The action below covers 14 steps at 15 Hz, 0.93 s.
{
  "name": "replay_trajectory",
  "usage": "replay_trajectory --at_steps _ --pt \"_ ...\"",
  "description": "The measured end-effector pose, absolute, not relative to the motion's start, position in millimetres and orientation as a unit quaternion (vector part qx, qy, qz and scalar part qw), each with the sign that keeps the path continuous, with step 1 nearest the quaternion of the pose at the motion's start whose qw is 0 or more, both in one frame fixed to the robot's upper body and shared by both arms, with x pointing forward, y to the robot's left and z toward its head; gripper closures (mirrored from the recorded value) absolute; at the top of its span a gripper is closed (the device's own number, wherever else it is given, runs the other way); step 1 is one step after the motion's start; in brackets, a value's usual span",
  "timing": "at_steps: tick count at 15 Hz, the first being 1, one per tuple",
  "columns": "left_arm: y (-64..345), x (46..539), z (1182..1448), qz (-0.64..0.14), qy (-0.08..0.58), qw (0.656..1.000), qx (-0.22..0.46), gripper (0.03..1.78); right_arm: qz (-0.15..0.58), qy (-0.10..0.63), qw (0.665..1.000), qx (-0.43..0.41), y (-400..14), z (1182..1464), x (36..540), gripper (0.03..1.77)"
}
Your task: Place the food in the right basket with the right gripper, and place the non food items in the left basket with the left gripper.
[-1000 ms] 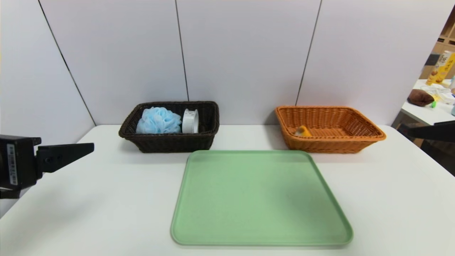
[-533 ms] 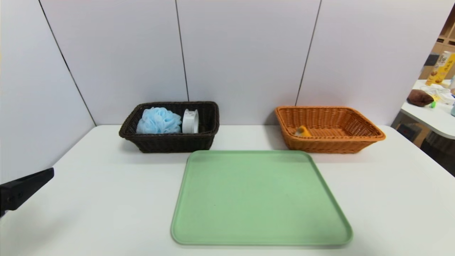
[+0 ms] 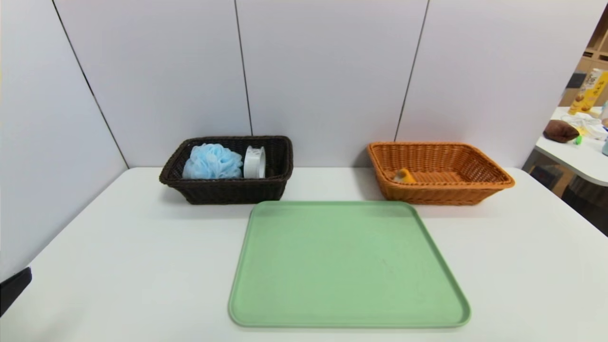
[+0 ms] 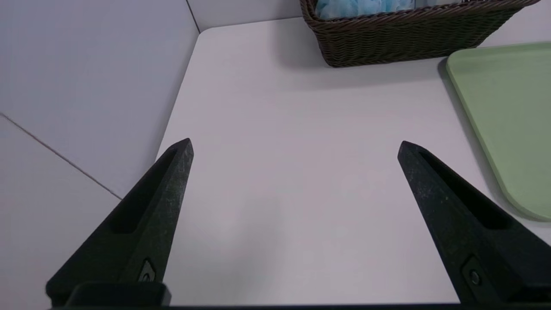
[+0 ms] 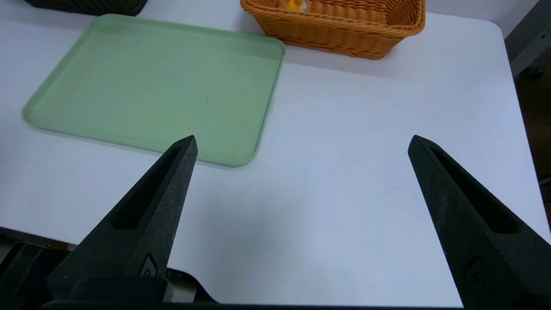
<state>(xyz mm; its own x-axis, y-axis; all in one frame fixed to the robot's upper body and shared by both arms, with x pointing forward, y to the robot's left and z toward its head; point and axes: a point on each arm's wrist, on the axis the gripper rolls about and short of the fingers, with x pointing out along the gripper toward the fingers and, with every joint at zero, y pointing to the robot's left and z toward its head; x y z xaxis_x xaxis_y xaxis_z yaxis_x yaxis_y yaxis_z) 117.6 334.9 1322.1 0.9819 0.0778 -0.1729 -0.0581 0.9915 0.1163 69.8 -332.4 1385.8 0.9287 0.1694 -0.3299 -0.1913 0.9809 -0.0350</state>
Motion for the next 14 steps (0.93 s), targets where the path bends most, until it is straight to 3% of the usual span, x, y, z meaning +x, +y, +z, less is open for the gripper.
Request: replay_trajectory --at_steps 14 --pt "337.6 82.5 1267.3 0.035 0.067 0.996 0.049 0.12 0.082 0.141 0.985 -0.052 -330.3 1320.1 6.6 0.11"
